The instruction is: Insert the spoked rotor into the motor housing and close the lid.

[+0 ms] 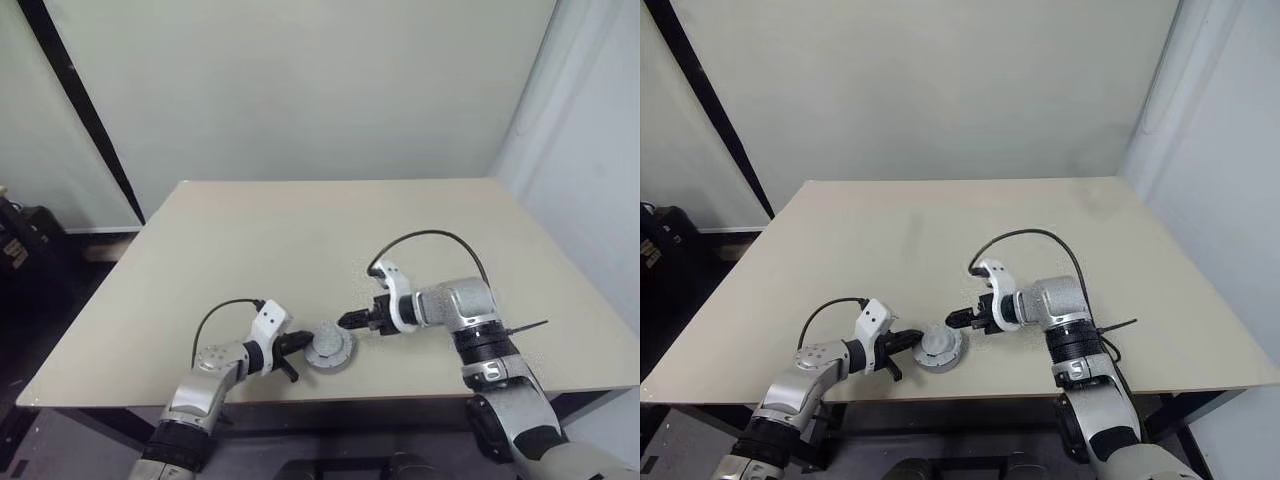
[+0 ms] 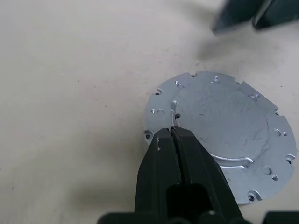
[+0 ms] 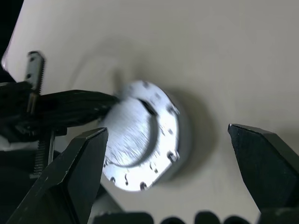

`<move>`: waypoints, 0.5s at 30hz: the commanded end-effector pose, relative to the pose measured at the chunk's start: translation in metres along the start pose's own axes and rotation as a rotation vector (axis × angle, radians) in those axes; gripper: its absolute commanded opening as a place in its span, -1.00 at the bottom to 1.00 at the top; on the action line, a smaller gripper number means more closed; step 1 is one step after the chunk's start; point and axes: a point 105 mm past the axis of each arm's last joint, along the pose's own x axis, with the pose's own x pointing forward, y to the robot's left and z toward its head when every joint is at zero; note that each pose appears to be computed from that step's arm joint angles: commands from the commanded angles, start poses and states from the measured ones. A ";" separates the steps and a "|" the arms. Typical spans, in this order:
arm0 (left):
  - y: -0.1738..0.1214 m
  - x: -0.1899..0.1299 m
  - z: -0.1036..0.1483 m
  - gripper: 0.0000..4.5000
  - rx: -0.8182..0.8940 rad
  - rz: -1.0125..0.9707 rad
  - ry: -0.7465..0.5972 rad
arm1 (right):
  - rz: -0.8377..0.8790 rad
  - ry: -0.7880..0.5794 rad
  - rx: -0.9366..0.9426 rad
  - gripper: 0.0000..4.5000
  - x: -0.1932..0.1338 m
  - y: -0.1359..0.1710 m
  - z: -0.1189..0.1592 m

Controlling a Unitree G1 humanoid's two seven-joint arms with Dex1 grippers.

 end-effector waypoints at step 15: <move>-0.014 0.000 -0.016 -1.00 -0.022 -0.052 0.071 | 0.241 -0.026 0.405 1.00 0.020 0.017 -0.009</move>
